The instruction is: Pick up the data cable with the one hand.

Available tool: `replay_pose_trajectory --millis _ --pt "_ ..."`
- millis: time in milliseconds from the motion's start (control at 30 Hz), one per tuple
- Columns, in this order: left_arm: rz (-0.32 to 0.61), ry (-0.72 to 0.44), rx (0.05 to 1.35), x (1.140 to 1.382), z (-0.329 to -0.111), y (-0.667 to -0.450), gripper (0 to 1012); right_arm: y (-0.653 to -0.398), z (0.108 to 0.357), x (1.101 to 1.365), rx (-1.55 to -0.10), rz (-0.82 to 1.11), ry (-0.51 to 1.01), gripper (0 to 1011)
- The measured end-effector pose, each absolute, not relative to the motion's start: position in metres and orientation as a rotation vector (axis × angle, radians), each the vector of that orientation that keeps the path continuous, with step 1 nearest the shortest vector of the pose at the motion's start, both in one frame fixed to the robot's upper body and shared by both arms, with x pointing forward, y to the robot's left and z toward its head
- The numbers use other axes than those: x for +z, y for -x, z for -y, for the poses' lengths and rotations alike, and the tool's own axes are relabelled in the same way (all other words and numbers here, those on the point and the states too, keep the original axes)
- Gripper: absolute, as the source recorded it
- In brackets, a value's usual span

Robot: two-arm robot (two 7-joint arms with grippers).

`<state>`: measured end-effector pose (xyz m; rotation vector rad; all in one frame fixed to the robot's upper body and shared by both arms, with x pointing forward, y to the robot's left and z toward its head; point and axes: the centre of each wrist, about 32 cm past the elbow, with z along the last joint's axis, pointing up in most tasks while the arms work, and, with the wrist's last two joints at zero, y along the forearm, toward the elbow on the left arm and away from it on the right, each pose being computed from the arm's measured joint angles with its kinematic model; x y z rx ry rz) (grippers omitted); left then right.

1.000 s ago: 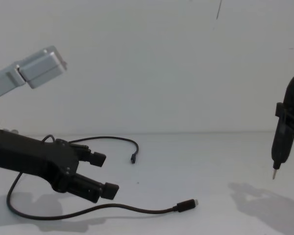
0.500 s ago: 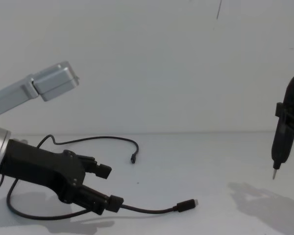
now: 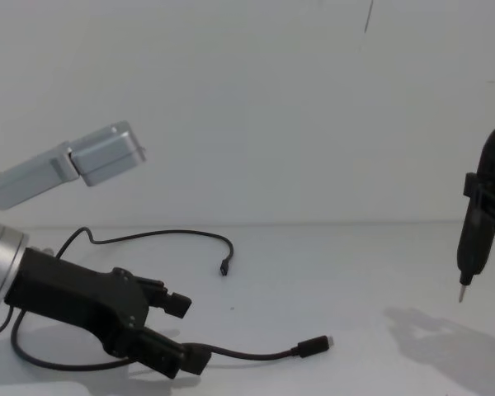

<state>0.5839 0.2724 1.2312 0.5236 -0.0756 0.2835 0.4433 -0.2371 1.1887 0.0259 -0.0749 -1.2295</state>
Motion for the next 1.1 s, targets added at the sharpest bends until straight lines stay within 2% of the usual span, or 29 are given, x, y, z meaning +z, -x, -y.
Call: replay_pose_trajectory --millis 167,400,567,600,667,700,933,967,1100 --pt "0.07 -0.529 0.281 1.2303 -0.2713 -0.5845 975 -0.4433 0.2371 1.1887 -1.23 0.075 -0.026 263" --pt "0.066 -0.534 0.279 1.2297 -0.2702 -0.585 818 -0.4433 0.2371 1.1887 -1.23 0.075 -0.026 263" --pt "0.064 -0.536 0.278 1.2293 -0.2699 -0.5853 663 -0.4433 0.2371 1.1887 -1.23 0.075 -0.026 263" --pt "0.064 -0.536 0.278 1.2293 -0.2698 -0.5853 602 -0.4433 0.2371 1.1887 -1.229 0.075 -0.026 263" --pt "0.063 -0.537 0.278 1.2292 -0.2698 -0.5854 560 -0.4433 0.2371 1.1887 -1.23 0.075 -0.026 263" --pt "0.063 -0.538 0.278 1.2292 -0.2697 -0.5855 499 -0.4433 0.2371 1.1887 -1.23 0.075 -0.026 263" --pt "0.062 -0.539 0.278 1.229 -0.2694 -0.5856 319 -0.4433 0.2371 1.1887 -1.229 0.075 -0.026 263" --pt "0.062 -0.539 0.278 1.229 -0.2694 -0.5856 259 -0.4433 0.2371 1.1887 -1.23 0.075 -0.026 263" --pt "0.061 -0.539 0.278 1.229 -0.2692 -0.5857 152 -0.4433 0.2371 1.1887 -1.23 0.075 -0.026 263"
